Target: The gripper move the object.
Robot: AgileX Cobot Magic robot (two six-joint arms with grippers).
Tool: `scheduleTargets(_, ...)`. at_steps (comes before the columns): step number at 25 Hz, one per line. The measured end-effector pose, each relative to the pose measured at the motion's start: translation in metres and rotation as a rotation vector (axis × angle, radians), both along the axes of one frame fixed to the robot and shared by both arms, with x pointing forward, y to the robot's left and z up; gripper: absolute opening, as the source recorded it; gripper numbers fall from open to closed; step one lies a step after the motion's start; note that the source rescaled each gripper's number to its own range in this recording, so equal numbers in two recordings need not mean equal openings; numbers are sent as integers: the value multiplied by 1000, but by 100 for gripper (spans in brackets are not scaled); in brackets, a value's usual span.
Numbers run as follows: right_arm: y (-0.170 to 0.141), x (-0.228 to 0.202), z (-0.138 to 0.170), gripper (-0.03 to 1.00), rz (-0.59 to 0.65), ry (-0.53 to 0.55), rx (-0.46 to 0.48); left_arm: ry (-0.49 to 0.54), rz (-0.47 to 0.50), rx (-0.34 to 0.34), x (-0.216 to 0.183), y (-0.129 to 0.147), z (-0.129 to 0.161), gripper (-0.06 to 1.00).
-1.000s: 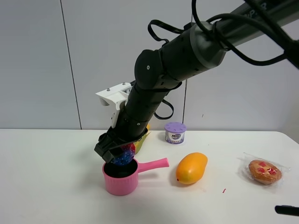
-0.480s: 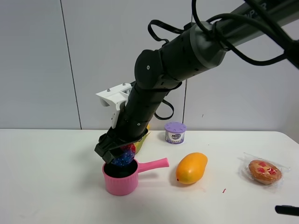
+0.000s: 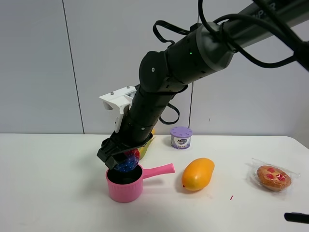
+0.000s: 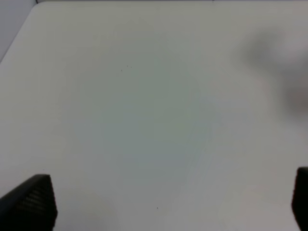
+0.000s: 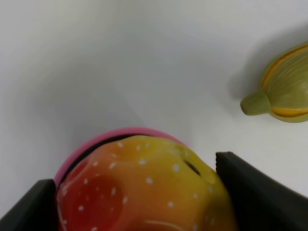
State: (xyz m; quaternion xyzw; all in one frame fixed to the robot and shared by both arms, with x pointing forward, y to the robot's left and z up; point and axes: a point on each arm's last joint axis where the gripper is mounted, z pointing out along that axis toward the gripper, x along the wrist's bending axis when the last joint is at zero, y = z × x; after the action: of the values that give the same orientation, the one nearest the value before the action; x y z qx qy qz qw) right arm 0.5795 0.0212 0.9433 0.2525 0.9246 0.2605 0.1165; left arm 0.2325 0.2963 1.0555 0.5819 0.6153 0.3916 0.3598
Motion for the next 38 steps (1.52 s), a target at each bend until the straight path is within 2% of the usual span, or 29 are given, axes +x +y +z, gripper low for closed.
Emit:
scheduleTargets(2,0,0,0,3,0,0,0,0,0,0,0,0,0,100)
scheduleTargets(4,0,0,0,10,0,0,0,0,0,0,0,0,0,100)
scheduleTargets(5,0,0,0,17,0,0,0,0,0,0,0,0,0,100)
scheduleTargets(9,0,0,0,55,-1,-6,5,0,0,0,0,0,0,100)
scheduleTargets(12,0,0,0,66,-1,-6,5,0,0,0,0,0,0,100)
scheduleTargets(28,0,0,6,68,0,-14,10,0,0,0,0,0,0,100)
scheduleTargets(31,-3,-2,29,68,2,-53,39,0,0,0,0,0,0,100)
scheduleTargets(38,-17,-17,109,68,9,-200,142,0,0,0,0,0,0,100)
